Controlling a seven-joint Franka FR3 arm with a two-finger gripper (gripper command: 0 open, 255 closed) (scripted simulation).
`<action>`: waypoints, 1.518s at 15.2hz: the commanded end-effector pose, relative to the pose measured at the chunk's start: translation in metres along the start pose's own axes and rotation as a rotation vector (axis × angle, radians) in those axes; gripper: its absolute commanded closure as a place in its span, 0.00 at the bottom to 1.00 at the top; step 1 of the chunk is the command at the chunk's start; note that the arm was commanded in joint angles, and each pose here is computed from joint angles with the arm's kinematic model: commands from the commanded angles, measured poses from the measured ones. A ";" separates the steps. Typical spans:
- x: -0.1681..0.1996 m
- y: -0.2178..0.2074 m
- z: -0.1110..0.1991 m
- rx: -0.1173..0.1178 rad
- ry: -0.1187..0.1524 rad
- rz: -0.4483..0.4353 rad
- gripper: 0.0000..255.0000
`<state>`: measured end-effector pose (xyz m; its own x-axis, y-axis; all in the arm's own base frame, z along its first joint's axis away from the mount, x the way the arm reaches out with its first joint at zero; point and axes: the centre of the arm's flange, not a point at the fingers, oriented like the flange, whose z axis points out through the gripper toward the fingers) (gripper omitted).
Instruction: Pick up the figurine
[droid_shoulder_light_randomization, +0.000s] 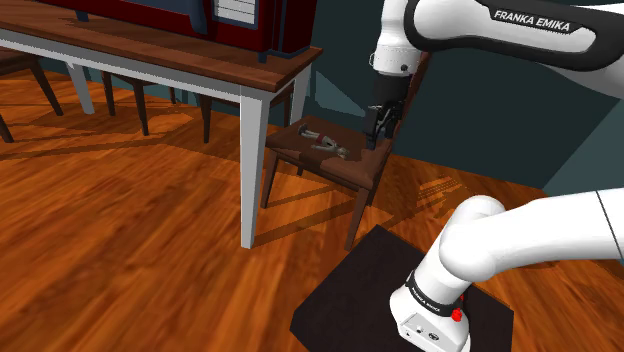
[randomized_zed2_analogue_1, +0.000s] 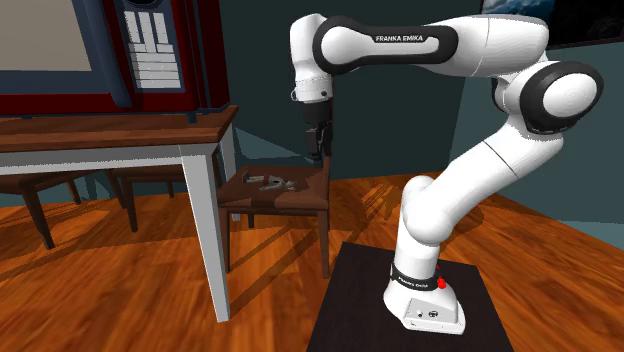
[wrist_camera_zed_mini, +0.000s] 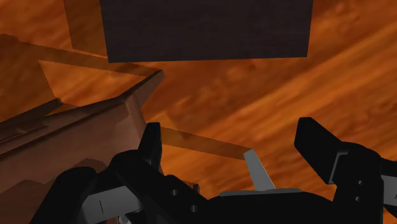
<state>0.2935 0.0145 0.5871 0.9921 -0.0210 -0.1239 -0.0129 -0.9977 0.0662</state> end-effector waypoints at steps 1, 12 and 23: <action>0.000 0.000 0.000 0.000 0.000 0.000 0.00; 0.099 0.067 0.057 0.014 0.120 0.000 0.00; 0.186 0.121 0.100 0.025 0.220 0.000 0.00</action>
<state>0.4616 -0.1157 0.4777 0.9958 -0.0097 0.0908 -0.0135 -0.9991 0.0414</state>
